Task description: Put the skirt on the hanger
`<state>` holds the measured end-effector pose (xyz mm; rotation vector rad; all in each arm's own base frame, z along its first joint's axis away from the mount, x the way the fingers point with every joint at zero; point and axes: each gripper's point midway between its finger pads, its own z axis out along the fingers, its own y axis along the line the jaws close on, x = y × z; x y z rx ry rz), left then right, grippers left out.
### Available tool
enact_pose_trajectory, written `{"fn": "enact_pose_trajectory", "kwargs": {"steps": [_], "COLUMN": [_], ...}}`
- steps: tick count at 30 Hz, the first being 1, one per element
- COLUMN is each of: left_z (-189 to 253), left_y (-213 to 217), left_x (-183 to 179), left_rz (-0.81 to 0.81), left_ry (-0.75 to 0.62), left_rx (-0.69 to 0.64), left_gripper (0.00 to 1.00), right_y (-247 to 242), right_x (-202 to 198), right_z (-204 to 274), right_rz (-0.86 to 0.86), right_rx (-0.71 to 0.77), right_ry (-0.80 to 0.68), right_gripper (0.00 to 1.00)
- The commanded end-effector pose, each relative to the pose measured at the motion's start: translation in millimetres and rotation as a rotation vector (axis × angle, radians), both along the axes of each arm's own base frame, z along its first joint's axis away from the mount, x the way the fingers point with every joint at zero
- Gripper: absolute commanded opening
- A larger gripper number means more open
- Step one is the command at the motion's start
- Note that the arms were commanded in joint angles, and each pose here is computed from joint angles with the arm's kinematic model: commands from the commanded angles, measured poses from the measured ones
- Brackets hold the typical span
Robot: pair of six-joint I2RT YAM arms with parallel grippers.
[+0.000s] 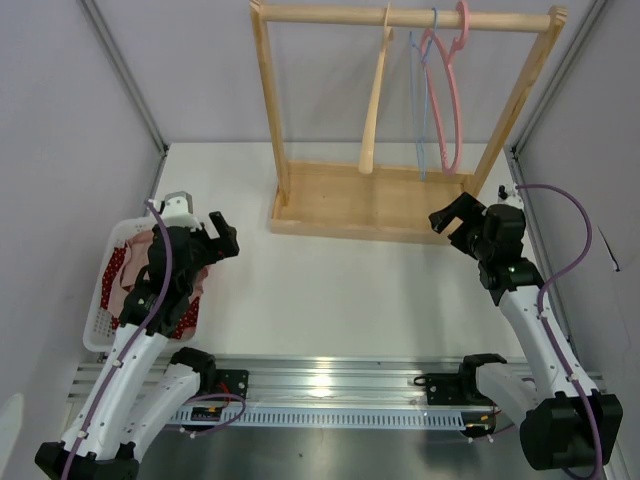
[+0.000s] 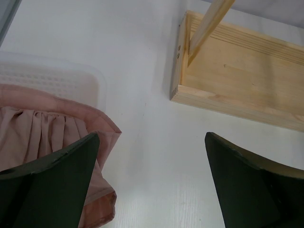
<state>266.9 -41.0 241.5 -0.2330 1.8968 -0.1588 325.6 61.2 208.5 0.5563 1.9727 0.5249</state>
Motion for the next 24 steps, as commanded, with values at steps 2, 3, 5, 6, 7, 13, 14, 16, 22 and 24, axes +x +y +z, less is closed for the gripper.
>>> {"fn": "enact_pose_trajectory", "kwargs": {"steps": [2,3,5,6,7,13,14,16,22,24], "left_z": [7.5,6.1,6.8,7.1,6.9,-1.3,9.7,-9.4,-23.0,-27.3], "left_y": [4.8,4.8,5.1,5.4,6.5,36.9,41.9,60.7,101.3,110.9], "left_x": [0.3,0.3,0.2,0.1,-0.3,-10.6,-11.7,-23.3,-50.8,-59.3], "left_rz": [0.027,0.027,0.029,0.03,0.036,0.239,0.288,0.388,0.613,0.67], "left_ry": [-0.029,-0.025,-0.028,-0.028,-0.026,0.061,0.053,0.165,0.244,0.268], "left_rx": [-0.013,-0.011,-0.012,-0.011,-0.01,-0.01,-0.044,-0.008,-0.019,-0.009], "left_gripper": [0.99,0.99,0.99,0.99,0.99,0.99,0.99,0.99,0.98,0.99], "right_y": [-4.1,-4.5,-5.1,-5.2,-5.3,3.2,5.1,14.0,46.3,54.6], "right_x": [-1.0,-1.3,-1.7,-1.9,-2.2,-0.7,0.4,2.5,9.8,11.2], "right_z": [17.3,18.6,19.8,19.0,20.2,17.0,18.5,20.6,6.0,4.1], "right_rz": [-0.014,-0.015,-0.019,-0.02,-0.019,0.009,0.008,0.021,0.097,0.115], "right_rx": [-0.019,-0.021,-0.024,-0.026,-0.027,-0.053,-0.062,-0.081,-0.082,-0.075], "right_ry": [-0.054,-0.057,-0.057,-0.053,-0.055,-0.032,-0.036,-0.038,0.011,0.013], "right_gripper": [0.99,1.0,0.99,0.99,0.99,0.99,0.99,0.99,0.99,0.99]}}
